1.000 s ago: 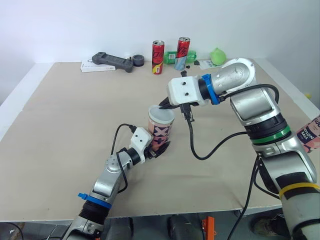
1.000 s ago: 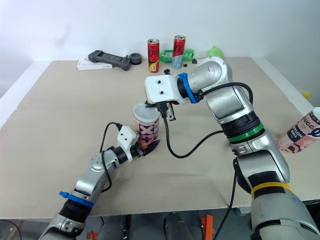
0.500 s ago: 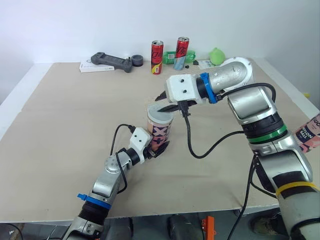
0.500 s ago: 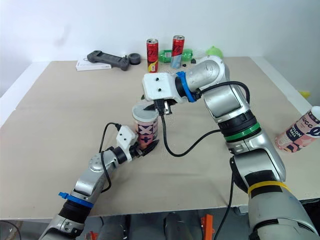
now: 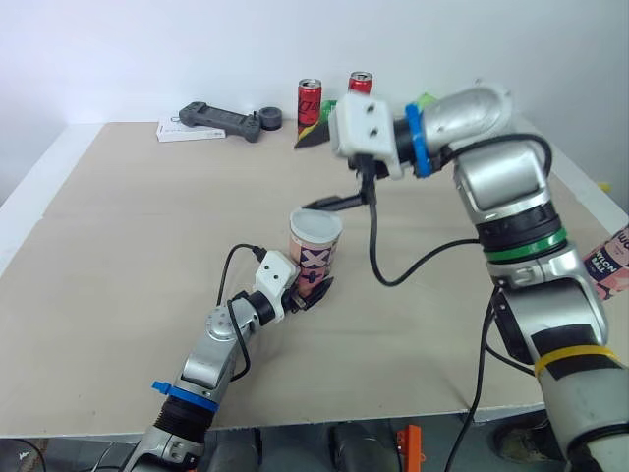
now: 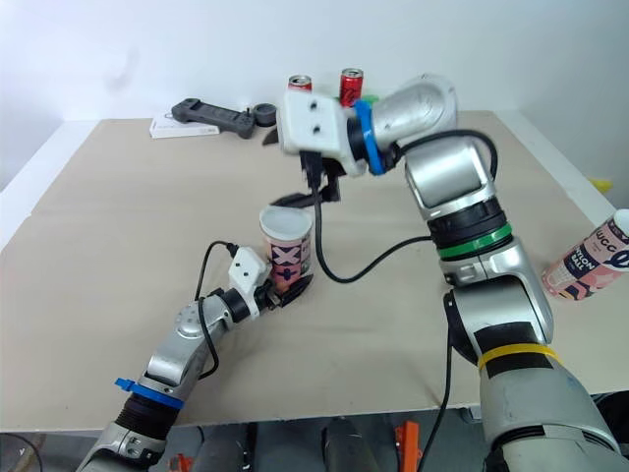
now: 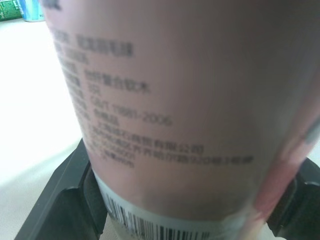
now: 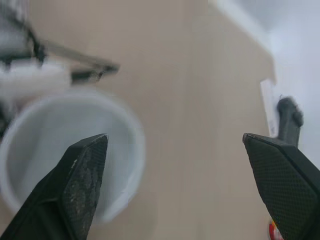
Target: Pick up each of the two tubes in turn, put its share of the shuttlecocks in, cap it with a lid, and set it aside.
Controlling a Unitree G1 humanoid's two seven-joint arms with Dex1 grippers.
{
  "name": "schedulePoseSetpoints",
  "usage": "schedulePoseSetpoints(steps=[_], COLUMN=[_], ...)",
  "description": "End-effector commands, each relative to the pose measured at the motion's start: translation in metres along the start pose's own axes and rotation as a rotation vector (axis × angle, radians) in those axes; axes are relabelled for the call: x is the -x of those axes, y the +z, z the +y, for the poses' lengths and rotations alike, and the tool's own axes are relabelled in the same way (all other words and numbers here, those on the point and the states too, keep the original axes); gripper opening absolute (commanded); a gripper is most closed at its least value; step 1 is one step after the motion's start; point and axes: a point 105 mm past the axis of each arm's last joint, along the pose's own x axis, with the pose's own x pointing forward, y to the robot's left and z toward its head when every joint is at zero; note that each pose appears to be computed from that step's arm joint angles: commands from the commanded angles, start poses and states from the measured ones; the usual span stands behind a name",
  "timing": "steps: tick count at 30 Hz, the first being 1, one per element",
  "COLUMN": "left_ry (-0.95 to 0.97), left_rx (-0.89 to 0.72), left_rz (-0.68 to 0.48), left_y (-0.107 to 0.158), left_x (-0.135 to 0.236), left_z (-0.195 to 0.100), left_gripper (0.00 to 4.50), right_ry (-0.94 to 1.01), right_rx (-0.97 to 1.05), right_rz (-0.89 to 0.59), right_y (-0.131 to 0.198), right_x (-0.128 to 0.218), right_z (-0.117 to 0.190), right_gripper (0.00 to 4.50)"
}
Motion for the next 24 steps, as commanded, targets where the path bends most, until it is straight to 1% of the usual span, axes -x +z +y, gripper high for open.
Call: schedulePoseSetpoints(steps=[1, 2, 3, 5, 6, 10, 12, 16, 20, 24], left_ry=[0.015, 0.014, 0.014, 0.011, 0.011, 0.008, 0.006, 0.001, 0.004, 0.008], left_rx=[0.032, 0.033, 0.033, 0.035, 0.035, 0.036, 0.037, 0.036, 0.035, 0.035], left_rz=[0.09, 0.09, 0.09, 0.09, 0.089, 0.088, 0.088, 0.088, 0.088, 0.086], left_y=[-0.024, -0.024, -0.024, -0.024, -0.024, -0.024, -0.024, -0.023, -0.023, -0.023], left_x=[0.007, 0.007, 0.007, 0.007, 0.006, 0.006, 0.005, 0.004, 0.004, 0.004], left_z=[0.0, 0.0, 0.0, 0.0, 0.0, 0.0, -0.001, -0.001, 0.0, 0.0], left_gripper=[3.5, 3.5, 3.5, 3.5, 3.5, 3.5, 3.5, 3.5, 3.5, 3.5], right_ry=[0.021, 0.047, 0.072, 0.104, 0.109, 0.126, 0.14, 0.183, 0.249, 0.302], right_rx=[-0.021, -0.043, -0.065, -0.111, -0.122, -0.192, -0.219, -0.233, -0.215, -0.207], right_rz=[-0.101, -0.107, -0.11, -0.099, -0.094, -0.075, -0.073, -0.002, 0.097, 0.155], right_y=[0.021, 0.019, 0.017, 0.005, 0.002, -0.017, -0.022, -0.041, -0.063, -0.076], right_x=[0.015, 0.016, 0.016, 0.01, 0.009, -0.003, -0.009, -0.022, -0.031, -0.036], right_z=[-0.001, 0.004, 0.009, 0.021, 0.024, 0.037, 0.044, 0.06, 0.083, 0.101], right_gripper=[3.92, 3.44, 3.2, 2.31, 1.96, 0.06, 0.06, 0.06, 0.06, 0.06])
